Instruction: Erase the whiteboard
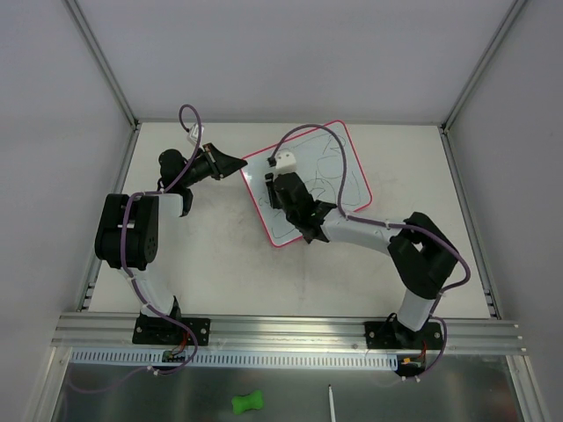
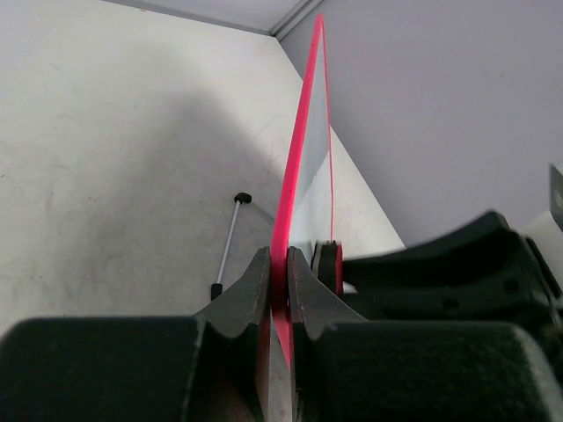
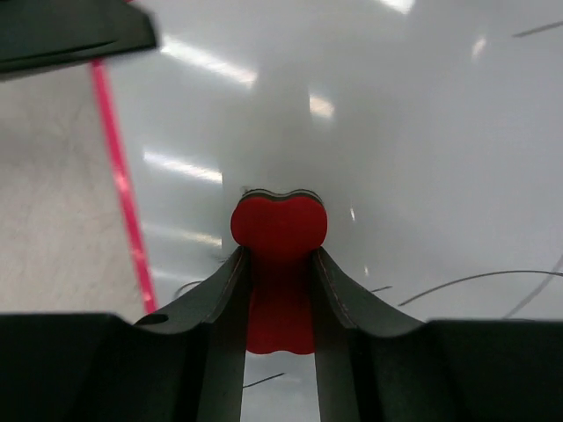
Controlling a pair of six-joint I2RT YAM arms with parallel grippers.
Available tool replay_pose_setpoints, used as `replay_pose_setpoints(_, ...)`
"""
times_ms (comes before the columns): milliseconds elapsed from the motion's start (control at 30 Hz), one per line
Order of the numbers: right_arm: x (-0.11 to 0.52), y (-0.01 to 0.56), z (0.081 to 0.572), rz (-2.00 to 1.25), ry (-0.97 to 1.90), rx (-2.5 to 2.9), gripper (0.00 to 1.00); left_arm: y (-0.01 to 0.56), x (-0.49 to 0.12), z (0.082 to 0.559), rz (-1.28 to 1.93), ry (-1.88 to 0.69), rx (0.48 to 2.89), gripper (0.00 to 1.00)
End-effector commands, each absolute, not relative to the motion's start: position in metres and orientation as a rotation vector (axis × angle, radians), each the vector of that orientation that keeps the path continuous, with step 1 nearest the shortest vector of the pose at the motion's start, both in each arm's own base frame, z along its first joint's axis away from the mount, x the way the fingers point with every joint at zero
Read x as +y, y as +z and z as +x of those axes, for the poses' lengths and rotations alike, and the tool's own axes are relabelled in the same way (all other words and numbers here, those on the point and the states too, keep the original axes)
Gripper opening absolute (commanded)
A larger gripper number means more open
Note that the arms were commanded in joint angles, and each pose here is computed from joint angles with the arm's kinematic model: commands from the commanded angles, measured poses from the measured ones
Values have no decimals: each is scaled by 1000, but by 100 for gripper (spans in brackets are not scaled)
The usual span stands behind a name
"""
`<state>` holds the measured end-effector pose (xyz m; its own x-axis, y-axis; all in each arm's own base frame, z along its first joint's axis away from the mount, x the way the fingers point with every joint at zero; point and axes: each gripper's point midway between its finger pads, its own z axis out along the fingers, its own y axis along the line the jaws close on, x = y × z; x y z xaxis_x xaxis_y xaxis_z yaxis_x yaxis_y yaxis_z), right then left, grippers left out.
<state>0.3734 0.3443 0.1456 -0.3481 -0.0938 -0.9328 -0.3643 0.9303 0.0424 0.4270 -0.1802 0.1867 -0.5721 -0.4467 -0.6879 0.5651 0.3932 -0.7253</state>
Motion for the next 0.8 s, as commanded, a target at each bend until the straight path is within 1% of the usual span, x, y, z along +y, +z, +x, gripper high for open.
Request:
replay_pose_setpoints(0,390,143,351,-581,308,1857,0,203,-189,419,255,-1323,1653,0)
replay_pose_setpoints(133,408,135,340,-653,311,1845,0,205,-189,419,257,-1320,1648,0)
replay_pose_setpoints(333,407,126,340,-640,303,1869,0,205,-188,419,255,-1319,1649,0)
replay_pose_setpoints(467,398,114,347,-594,227,1904,0,205,-189,418,255,-1320,1651,0)
replay_pose_setpoints(567,381,113,357,-494,143,1922,0,206,-189,418,256,-1322,1650,0)
replay_pose_setpoints(633,355,112,363,-391,74,1931,0,206,-188,418,256,-1320,1649,0)
replay_pose_setpoints(767,297,106,368,-112,37,1965,0,206,-188,417,257,-1321,1651,0)
